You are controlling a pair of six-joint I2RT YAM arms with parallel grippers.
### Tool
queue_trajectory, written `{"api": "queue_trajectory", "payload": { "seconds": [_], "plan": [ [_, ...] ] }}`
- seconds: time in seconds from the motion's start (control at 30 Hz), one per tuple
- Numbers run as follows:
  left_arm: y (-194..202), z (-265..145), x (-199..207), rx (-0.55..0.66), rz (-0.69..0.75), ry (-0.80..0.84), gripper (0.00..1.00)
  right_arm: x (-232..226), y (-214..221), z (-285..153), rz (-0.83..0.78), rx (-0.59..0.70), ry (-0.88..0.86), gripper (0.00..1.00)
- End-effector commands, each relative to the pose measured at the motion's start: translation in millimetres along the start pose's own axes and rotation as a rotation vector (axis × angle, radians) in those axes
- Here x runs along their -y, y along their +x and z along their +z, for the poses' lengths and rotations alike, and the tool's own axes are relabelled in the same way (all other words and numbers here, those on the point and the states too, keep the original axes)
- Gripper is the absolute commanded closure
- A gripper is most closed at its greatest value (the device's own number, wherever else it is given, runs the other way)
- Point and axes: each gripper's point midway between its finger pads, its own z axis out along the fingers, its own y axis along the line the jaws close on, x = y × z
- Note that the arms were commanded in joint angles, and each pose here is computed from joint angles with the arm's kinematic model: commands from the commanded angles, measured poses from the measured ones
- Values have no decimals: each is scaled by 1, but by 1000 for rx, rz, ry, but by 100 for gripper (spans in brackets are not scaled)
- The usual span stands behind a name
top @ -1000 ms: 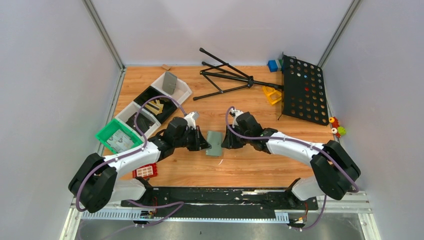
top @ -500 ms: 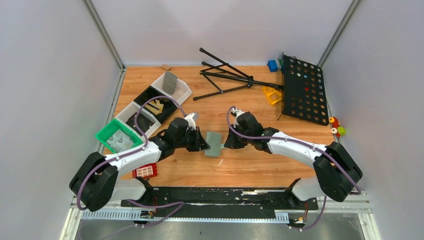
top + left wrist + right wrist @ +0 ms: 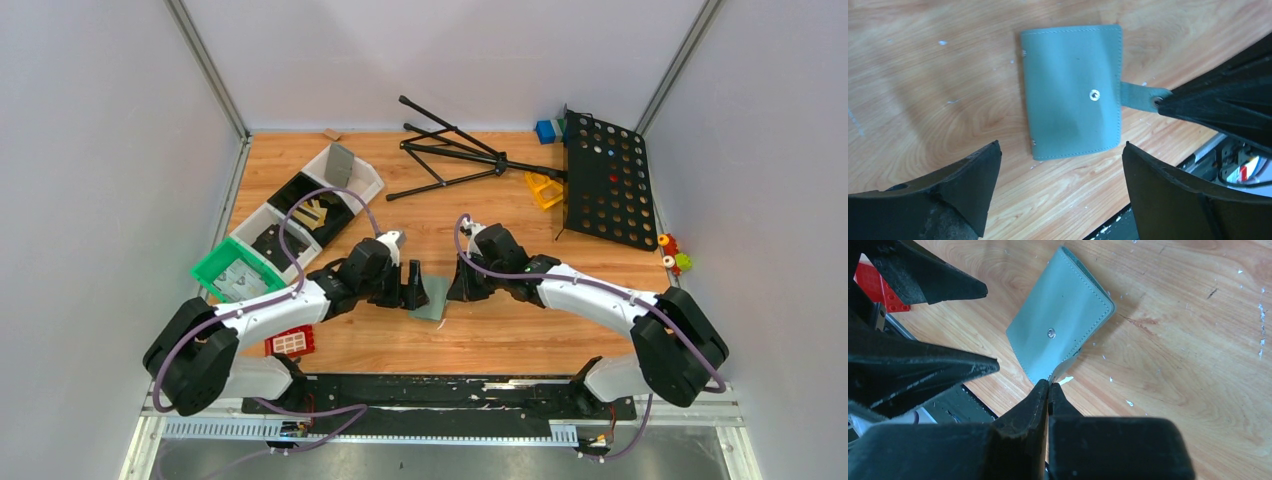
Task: Take the credit cards out of the card holder
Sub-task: Open the card holder at the center of the board.
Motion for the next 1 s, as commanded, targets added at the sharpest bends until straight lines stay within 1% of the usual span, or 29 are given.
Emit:
{"api": "queue_trajectory", "payload": {
  "seconds": [0.0, 0.1, 0.37, 0.47, 0.57, 0.6, 0.67, 0.83, 0.87, 0.9, 0.97],
  "plan": [
    [-17, -7, 39, 47, 96, 137, 1, -23, -21, -12, -26, 57, -71, 100],
    [-19, -10, 48, 43, 162, 158, 0, -25, -23, -15, -24, 66, -70, 100],
    [-18, -7, 50, 14, 276, 170, 0, -33, -35, -30, -10, 110, -74, 100],
    [-20, -5, 50, 16, 293, 161, 0, -35, -38, -32, -13, 114, -76, 100],
    [-21, -3, 53, 13, 302, 172, 3, -38, -40, -33, -14, 111, -85, 100],
    [-21, -3, 54, 12, 303, 174, 5, -39, -40, -33, -14, 111, -88, 100],
    [-23, -2, 55, 12, 302, 172, 11, -41, -42, -34, -16, 112, -91, 100],
    [-20, 0, 52, -7, 283, 156, 39, -39, -43, -35, -19, 111, -76, 100],
    [-19, 0, 52, -11, 277, 157, 42, -39, -43, -35, -20, 110, -74, 100],
    [-18, 0, 52, -13, 270, 157, 44, -39, -43, -35, -21, 111, -70, 100],
    [-16, 0, 51, -19, 259, 154, 43, -38, -44, -36, -21, 111, -65, 100]
  ]
}}
